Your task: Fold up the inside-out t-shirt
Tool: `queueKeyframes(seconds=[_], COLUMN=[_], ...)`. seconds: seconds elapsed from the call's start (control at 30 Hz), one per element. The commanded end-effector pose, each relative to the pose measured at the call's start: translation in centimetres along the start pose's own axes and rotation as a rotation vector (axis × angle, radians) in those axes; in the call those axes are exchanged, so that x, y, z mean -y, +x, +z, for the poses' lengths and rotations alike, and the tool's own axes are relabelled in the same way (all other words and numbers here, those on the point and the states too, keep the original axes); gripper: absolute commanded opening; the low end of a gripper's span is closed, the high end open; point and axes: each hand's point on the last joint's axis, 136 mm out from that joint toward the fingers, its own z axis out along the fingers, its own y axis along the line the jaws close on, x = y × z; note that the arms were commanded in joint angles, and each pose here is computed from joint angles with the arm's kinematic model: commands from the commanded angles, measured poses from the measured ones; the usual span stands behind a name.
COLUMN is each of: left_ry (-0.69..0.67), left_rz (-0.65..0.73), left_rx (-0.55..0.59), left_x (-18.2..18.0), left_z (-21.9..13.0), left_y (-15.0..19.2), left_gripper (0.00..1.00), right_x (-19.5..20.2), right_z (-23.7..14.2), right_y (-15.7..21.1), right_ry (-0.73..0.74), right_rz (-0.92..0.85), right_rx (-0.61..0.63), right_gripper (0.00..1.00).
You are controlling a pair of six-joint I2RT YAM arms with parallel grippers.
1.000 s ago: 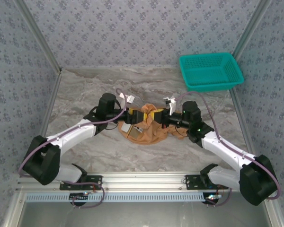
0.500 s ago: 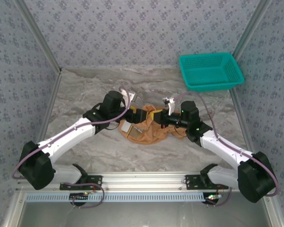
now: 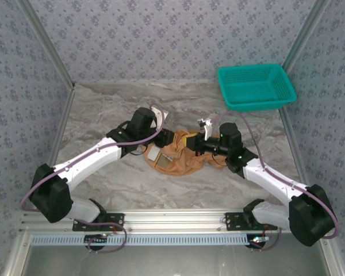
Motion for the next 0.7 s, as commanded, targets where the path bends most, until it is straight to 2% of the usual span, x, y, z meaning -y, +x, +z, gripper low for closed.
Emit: queueKeyframes(seconds=[0.0,0.1,0.27,0.33,0.5,0.67], left_ry=[0.031,0.050,0.058,0.048,0.032,-0.048], left_rz=[0.028,0.028,0.020,0.001,-0.066,-0.116], left_rx=[0.021,0.016,0.030,0.046,0.127,0.211], left_x=[1.0,1.3,1.3,0.7,-1.1,-3.1], left_z=[-0.1,0.1,-0.3,-0.7,-3.0,-5.3], left_y=[-1.2,-1.2,-1.6,-1.8,-2.7,-3.4], left_gripper=[0.29,0.21,0.01,0.00,0.00,0.00], right_x=[-0.8,-0.9,-0.6,-0.2,2.5,3.0], right_z=[-0.2,-0.2,-0.5,-0.8,-2.6,-4.0], right_y=[-1.4,-1.5,-1.2,-0.9,-1.3,-3.2], right_ry=[-0.009,-0.007,0.017,0.043,0.230,0.343], right_rz=[-0.022,-0.024,-0.026,-0.016,-0.002,-0.021], right_rx=[0.029,0.032,0.021,0.008,0.010,0.061], right_gripper=[0.00,0.00,0.00,0.00,0.00,0.00])
